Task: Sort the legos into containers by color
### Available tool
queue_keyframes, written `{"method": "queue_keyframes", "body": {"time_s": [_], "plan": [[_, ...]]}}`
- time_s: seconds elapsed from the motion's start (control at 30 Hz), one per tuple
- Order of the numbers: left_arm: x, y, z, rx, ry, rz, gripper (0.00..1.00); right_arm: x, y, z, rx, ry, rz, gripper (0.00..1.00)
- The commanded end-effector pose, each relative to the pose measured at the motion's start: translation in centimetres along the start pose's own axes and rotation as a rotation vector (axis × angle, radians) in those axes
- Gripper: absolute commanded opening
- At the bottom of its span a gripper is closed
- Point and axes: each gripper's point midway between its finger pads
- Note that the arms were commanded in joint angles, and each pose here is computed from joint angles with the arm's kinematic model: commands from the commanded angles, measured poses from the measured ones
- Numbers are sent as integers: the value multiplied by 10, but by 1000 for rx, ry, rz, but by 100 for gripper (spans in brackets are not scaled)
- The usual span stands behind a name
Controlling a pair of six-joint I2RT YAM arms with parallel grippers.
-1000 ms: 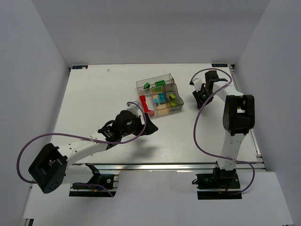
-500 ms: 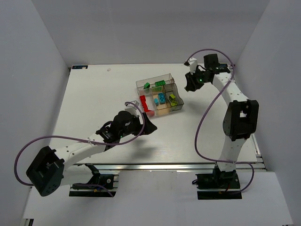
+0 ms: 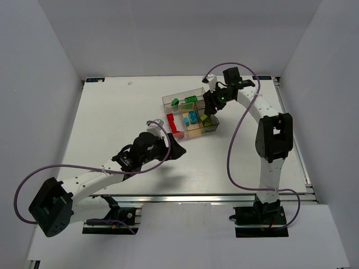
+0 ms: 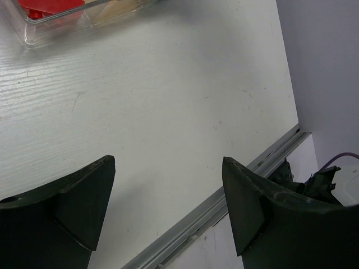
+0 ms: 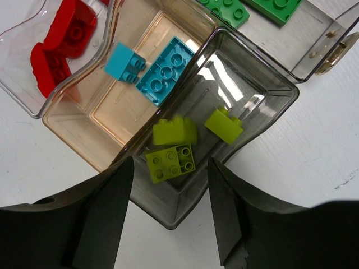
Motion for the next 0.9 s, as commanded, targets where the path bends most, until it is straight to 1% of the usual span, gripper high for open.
{"method": "queue_keyframes", "body": {"time_s": [0.0,0.17,0.27,0.3,0.33,0.37,0.4,0.47,0.5,0.57,0.6,0.63,0.67,0.7,0.73,0.77,0.8,0.83,0.87], "plan": [[-3,-2,-6,8,-25,5,86,-13,-4,-13,27,-25,-7,62],[-4,-3,-6,11,-24,7,86,-20,-1,-25,31,-47,-18,64],[-7,-5,-7,7,-36,7,86,-24,-2,-43,86,-49,-14,76],[-7,-3,-8,0,-38,7,86,-30,-6,-47,121,-76,-16,88],[-10,-6,-12,9,-52,4,86,-28,-6,-61,163,-101,14,89],[-16,-4,-14,-6,-84,3,86,-26,-14,-70,239,-90,40,89],[-17,-3,-17,-11,-93,2,86,-32,-18,-87,300,-122,84,89],[-25,-1,-28,-31,-135,1,88,-22,-18,-98,337,-105,149,89],[-29,4,-33,-57,-150,-2,90,-25,-15,-108,351,-116,164,89],[-42,3,-46,-66,-214,3,95,-12,-8,-115,348,-92,203,89],[-42,8,-50,-90,-220,8,97,-14,-2,-125,357,-102,200,89],[-45,7,-54,-94,-234,9,98,-12,1,-128,358,-111,204,89],[-48,8,-61,-102,-246,19,98,4,7,-126,354,-94,228,89],[-53,11,-64,-117,-268,19,98,-1,14,-137,366,-123,212,89],[-54,11,-66,-121,-273,24,98,-1,16,-139,370,-147,202,89],[-55,10,-68,-126,-272,36,98,11,24,-136,358,-145,215,89],[-56,11,-68,-131,-271,39,98,0,28,-151,390,-200,185,89],[-55,11,-68,-136,-266,44,98,5,33,-153,391,-200,190,89],[-57,8,-69,-136,-264,52,98,0,34,-158,414,-231,171,89]]}}
Point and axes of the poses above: each gripper's point midway between its finger pads, its own z axis out along the fingers, its own y axis along the line the jaws close on, x = y × z, and after that the axes turned 13 degrees about -z, right-handed
